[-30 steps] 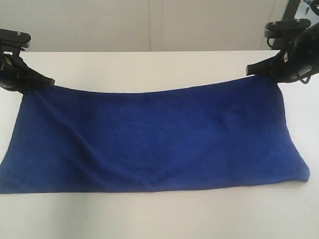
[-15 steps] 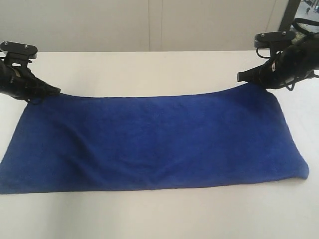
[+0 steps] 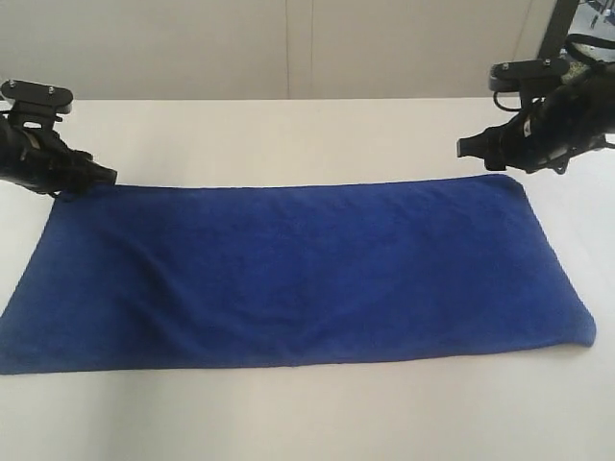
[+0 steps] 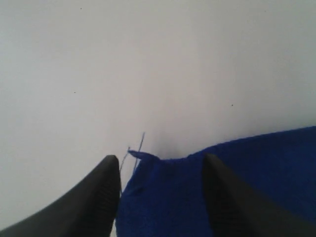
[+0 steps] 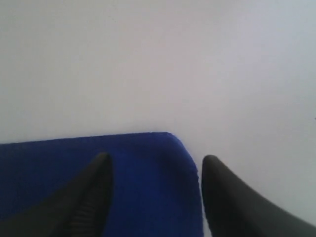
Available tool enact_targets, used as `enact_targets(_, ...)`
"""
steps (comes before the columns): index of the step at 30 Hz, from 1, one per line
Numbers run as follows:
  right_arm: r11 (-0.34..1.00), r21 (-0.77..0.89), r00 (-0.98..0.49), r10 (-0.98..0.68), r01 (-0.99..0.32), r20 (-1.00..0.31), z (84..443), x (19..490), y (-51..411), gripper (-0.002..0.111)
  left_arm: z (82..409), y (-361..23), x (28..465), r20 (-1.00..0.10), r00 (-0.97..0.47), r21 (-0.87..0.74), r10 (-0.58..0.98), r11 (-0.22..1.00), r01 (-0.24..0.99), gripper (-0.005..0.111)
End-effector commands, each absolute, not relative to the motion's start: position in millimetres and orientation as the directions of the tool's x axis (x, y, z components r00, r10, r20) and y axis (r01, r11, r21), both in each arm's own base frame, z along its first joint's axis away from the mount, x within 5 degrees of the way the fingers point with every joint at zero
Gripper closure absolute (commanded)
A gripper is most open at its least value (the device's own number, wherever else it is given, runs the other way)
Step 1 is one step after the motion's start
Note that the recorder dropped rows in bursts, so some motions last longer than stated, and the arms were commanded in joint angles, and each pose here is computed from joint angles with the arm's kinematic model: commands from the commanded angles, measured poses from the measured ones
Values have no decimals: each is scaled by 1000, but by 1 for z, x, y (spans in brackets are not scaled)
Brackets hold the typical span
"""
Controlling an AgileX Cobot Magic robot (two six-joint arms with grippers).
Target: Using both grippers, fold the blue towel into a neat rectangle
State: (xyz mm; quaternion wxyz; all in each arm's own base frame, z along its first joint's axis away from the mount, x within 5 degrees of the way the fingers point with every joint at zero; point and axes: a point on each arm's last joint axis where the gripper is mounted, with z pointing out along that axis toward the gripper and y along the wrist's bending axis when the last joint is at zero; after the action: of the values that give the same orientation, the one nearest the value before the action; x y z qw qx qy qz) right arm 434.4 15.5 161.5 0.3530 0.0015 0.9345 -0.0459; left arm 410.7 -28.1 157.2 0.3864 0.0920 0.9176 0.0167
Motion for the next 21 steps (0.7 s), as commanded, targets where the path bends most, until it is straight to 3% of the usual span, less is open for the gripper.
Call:
enact_targets(1, 992, -103, -738, -20, 68, -675, 185, 430, 7, 56, 180, -20, 409, -736, -654, 113, 174, 984, 135, 48)
enact_targets(3, 990, -112, -742, -16, 81, -671, 193, 427, 5, 56, 189, -15, 406, -739, -652, 115, 166, 986, 120, 48)
enact_targets(8, 982, -117, -800, 49, 147, -598, 194, 416, 2, 76, 197, -10, 392, -654, -740, 120, 157, 987, 103, 52)
enact_targets(14, 984, -118, -895, 66, 130, -440, 185, 402, 4, 107, 188, -14, 374, -474, -871, 94, 129, 991, 95, 90)
enact_targets(17, 998, -54, -948, 16, 35, -318, 180, 392, 13, 108, 183, -14, 364, -370, -924, 70, 97, 995, 76, 107)
enact_targets(20, 999, -32, -979, 9, 16, -206, 177, 382, 16, 108, 181, -16, 352, -247, -966, 40, 72, 997, 64, 107)
enact_targets(21, 999, -37, -986, 2, 9, -168, 178, 377, 15, 108, 184, -20, 344, -211, -970, 49, 124, 992, 117, 107)
